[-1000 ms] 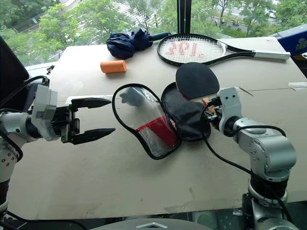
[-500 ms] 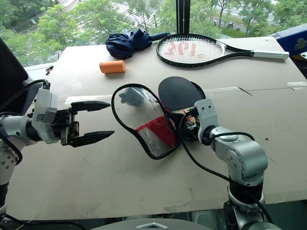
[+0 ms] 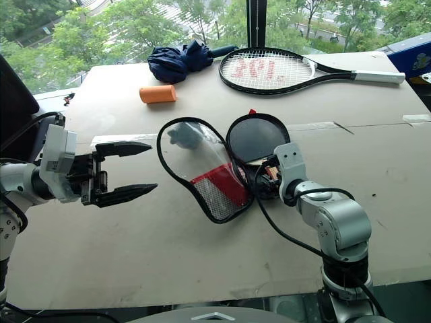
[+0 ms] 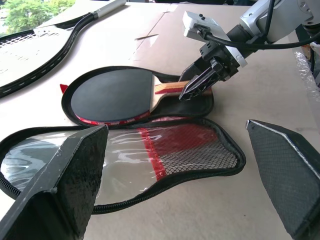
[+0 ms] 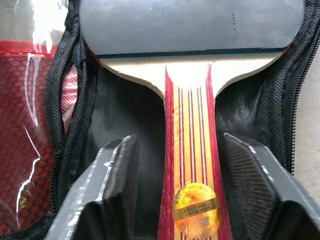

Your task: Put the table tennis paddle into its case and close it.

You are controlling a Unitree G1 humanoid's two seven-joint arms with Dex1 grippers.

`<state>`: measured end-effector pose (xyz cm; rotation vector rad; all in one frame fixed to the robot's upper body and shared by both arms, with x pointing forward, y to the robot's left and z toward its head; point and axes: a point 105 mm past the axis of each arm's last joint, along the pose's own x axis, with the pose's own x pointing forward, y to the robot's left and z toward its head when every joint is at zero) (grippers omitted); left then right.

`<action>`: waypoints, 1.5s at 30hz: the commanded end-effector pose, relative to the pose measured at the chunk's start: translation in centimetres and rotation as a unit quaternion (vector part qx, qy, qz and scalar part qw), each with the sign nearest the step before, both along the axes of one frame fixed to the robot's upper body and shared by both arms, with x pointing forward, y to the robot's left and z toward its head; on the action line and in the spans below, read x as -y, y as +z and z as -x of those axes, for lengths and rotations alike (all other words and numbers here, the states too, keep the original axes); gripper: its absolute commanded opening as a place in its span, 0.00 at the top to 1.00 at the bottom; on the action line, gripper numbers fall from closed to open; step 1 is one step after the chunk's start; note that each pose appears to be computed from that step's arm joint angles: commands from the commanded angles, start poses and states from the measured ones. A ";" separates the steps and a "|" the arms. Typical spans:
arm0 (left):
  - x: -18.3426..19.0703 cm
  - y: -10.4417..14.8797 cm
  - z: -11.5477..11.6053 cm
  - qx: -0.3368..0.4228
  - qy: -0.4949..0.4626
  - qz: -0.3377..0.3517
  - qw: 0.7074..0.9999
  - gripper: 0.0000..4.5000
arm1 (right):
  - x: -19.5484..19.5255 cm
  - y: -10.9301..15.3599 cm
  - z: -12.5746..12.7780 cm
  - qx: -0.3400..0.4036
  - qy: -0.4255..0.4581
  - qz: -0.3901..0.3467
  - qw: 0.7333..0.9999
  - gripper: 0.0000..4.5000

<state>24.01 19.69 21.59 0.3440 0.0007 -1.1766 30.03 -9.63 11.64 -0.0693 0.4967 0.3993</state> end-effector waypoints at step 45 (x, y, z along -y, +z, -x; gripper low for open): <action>14.7 -4.2 -13.9 0.089 -0.050 0.074 0.992 0.00 | 14.9 3.8 9.6 0.235 0.231 -0.094 0.940 0.02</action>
